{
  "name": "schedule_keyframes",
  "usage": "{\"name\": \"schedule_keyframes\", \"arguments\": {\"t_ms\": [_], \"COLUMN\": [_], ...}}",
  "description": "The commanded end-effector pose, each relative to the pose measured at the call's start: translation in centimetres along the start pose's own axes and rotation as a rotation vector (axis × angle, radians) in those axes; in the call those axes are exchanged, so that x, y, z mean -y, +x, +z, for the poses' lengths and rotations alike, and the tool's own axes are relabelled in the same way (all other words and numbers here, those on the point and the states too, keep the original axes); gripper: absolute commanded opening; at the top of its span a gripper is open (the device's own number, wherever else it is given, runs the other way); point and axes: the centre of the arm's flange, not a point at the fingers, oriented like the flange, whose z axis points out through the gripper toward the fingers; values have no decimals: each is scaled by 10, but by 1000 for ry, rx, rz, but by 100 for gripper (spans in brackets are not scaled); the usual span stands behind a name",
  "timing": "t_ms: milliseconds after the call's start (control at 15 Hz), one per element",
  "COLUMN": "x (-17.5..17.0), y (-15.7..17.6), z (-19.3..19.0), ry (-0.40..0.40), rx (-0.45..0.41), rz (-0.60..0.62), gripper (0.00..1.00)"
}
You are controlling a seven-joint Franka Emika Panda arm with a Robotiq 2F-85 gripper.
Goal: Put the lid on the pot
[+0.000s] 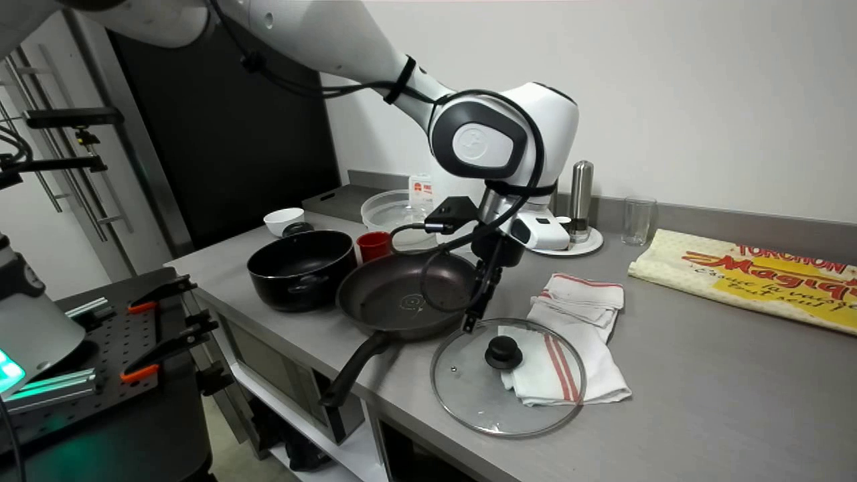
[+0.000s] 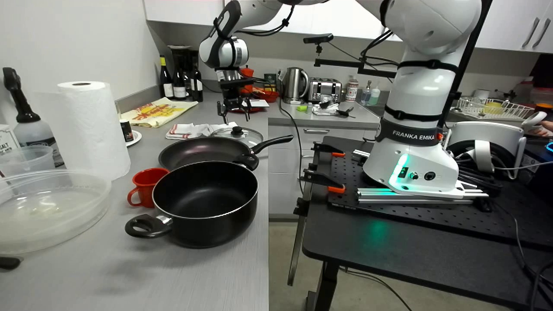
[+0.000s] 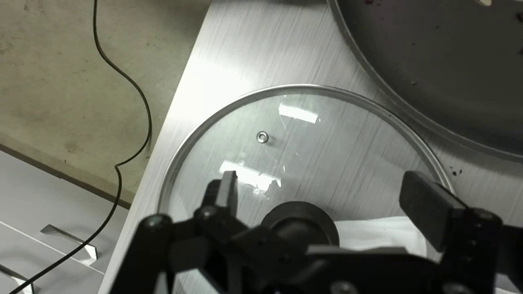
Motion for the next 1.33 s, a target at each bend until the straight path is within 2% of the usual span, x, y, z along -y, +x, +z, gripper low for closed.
{"name": "schedule_keyframes", "arguments": {"t_ms": [0,467,933,1000,1067,1133,1200,1267], "x": [14,7,-4,-4,-4,-3,-3,-2], "y": [41,66,76,77,77,78,78,78], "z": [10,34,38,37,36,35,33,32], "ry": [14,13,20,22,24,26,27,28], "rx": [7,-3,-2,-4,-6,-7,-10,-12], "rz": [55,135,183,186,189,191,191,191], "gripper": [100,100,100,93,74,69,68,61]}}
